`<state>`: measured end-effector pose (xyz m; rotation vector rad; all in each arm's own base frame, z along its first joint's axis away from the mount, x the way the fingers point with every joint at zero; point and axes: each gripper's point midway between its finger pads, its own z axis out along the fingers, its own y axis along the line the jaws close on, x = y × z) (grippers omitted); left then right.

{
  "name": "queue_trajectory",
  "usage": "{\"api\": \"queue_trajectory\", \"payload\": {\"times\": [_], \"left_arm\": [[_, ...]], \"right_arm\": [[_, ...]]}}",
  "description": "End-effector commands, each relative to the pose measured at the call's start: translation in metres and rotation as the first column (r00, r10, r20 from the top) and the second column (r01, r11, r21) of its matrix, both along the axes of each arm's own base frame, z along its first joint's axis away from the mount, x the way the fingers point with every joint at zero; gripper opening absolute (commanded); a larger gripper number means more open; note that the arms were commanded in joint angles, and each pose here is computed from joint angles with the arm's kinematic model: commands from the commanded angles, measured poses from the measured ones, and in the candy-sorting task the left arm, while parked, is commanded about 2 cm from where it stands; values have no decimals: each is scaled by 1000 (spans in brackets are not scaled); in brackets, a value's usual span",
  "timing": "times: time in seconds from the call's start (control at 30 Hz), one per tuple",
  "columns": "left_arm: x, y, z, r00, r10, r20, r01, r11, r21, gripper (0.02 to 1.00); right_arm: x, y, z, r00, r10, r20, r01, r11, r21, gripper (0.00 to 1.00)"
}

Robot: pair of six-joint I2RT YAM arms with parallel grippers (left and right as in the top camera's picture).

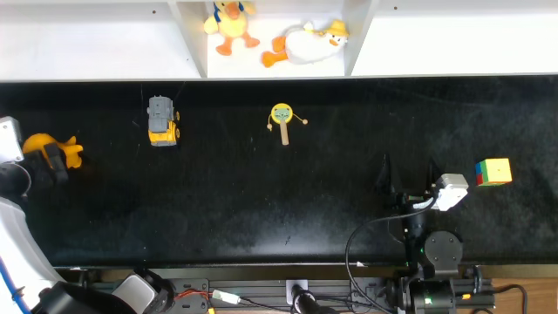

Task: Store Toys

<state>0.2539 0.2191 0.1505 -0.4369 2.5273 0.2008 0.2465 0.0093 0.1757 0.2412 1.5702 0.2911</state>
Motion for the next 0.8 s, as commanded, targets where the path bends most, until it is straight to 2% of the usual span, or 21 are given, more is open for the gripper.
{"api": "queue_trajectory", "payload": {"times": [0.03, 0.33, 0.57, 0.8], "left_arm": [[3, -1, -2, 997, -78, 25, 77, 996, 44, 996], [6, -5, -11, 972, -203, 117, 204, 979, 4, 998], [14, -1, -26, 963, -242, 120, 245, 969, -9, 1000], [23, 7, -43, 959, -255, 126, 260, 965, -23, 923]], "right_arm": [[0, 0, -3, 1000, -2, 1, 2, 1000, 5, 996], [0, 0, -3, 1000, -2, 1, 2, 1000, 5, 996], [0, 0, -3, 1000, -2, 1, 2, 1000, 5, 993], [0, 0, -3, 1000, -2, 1, 2, 1000, 5, 996]]}}
